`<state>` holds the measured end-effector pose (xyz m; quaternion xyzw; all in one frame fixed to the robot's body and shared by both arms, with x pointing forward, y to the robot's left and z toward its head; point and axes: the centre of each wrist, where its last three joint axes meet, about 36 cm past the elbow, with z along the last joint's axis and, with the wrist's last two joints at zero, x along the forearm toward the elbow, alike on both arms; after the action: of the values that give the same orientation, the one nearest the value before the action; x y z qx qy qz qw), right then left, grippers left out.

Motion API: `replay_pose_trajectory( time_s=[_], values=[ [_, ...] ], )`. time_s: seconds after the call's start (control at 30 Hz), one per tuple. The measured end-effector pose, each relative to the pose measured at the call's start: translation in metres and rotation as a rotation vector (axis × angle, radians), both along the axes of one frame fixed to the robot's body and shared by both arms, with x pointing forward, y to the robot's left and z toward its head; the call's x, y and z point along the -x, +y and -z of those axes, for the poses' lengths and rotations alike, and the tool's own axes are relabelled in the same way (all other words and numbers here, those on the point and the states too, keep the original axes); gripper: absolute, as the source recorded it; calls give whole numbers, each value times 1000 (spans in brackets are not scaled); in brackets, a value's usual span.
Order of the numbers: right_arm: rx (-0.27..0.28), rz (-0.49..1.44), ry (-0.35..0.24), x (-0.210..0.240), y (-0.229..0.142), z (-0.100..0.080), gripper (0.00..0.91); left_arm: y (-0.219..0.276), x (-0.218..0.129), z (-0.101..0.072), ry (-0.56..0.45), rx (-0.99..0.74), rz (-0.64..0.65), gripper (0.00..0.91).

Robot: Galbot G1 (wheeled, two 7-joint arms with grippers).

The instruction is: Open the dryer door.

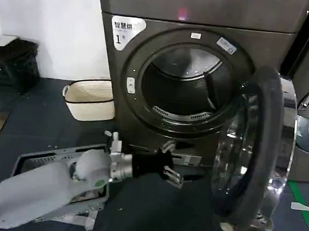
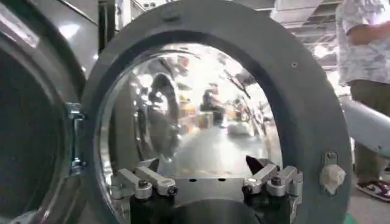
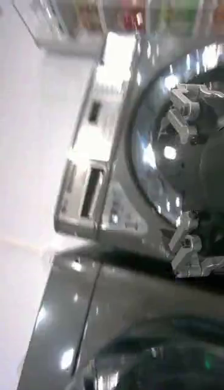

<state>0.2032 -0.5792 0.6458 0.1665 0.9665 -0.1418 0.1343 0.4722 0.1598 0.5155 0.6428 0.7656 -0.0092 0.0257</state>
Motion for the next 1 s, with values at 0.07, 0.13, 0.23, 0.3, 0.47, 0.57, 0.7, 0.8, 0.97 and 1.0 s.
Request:
replay_pose_trajectory(
  time_s=[0.07,0.13,0.23,0.3,0.47,0.57,0.7,0.8,0.97,1.0],
  values=[
    [-9,55,3,7,-6,-4,907,-10,-4,2,-1,0,9,907],
    [-16,100,8,13,-12,-8,907,-21,-7,4,1,3,17,907],
    [-10,161,24,22,-20,-14,907,-39,-12,5,8,8,17,907],
    [10,204,36,29,-26,-19,907,-49,-15,5,10,14,20,907],
    [19,258,34,45,-38,-30,907,-69,-18,10,14,20,23,907],
    [23,286,32,53,-42,-35,907,-80,-20,13,9,17,29,907],
    [41,347,45,65,-47,-41,907,-92,-19,15,13,29,30,907],
    [43,361,47,74,-49,-45,907,-99,-20,16,13,34,33,907],
    [52,376,35,85,-55,-51,907,-113,-22,20,25,40,31,907],
    [53,383,35,87,-56,-53,907,-116,-22,21,26,41,33,907]
  ],
)
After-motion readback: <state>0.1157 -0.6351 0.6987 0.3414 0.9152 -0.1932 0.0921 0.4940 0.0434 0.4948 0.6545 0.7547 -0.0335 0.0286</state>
